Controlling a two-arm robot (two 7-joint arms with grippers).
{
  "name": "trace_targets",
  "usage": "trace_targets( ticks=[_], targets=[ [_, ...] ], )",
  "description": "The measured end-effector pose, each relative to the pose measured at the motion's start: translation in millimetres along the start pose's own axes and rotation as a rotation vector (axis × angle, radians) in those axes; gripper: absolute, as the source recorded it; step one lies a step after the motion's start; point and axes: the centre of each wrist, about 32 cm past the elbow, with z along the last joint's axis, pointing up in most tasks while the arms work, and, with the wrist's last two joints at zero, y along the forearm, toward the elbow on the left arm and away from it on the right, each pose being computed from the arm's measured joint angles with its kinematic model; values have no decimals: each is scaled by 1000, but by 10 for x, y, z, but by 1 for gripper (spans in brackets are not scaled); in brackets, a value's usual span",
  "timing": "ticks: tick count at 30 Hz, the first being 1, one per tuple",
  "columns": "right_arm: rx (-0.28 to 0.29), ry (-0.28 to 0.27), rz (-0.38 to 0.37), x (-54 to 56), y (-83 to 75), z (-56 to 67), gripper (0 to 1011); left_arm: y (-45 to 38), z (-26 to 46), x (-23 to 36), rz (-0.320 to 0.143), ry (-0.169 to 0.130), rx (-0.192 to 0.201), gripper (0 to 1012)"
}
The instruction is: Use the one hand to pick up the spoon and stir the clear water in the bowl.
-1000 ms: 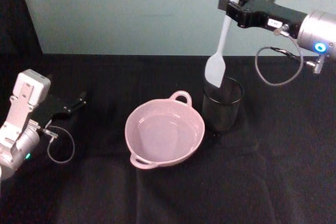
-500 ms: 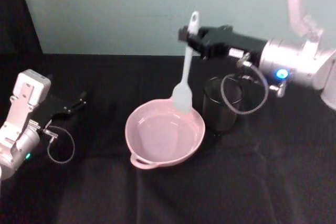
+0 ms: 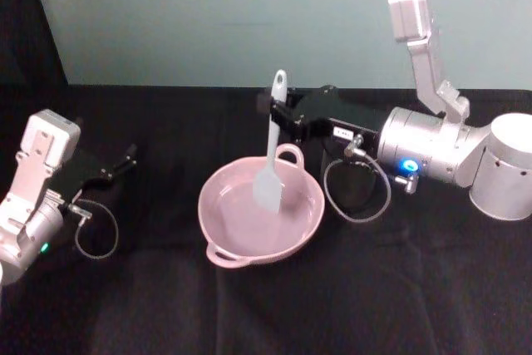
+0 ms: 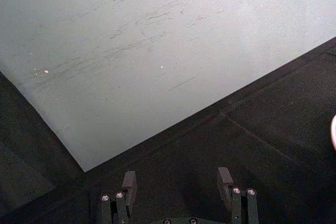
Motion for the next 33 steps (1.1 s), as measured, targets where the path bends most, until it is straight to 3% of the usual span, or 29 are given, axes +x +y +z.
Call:
trace_targets(
  ticks=[10, 22, 33],
  targets=[
    [2, -16, 23, 11, -22, -208, 117, 0, 0, 0, 0, 0, 0, 1011],
    [-8, 14, 73, -69, 47, -327, 117, 0, 0, 0, 0, 0, 0, 1011],
    [63, 26, 49, -138, 241, -431, 116, 0, 0, 0, 0, 0, 0, 1011]
  ],
)
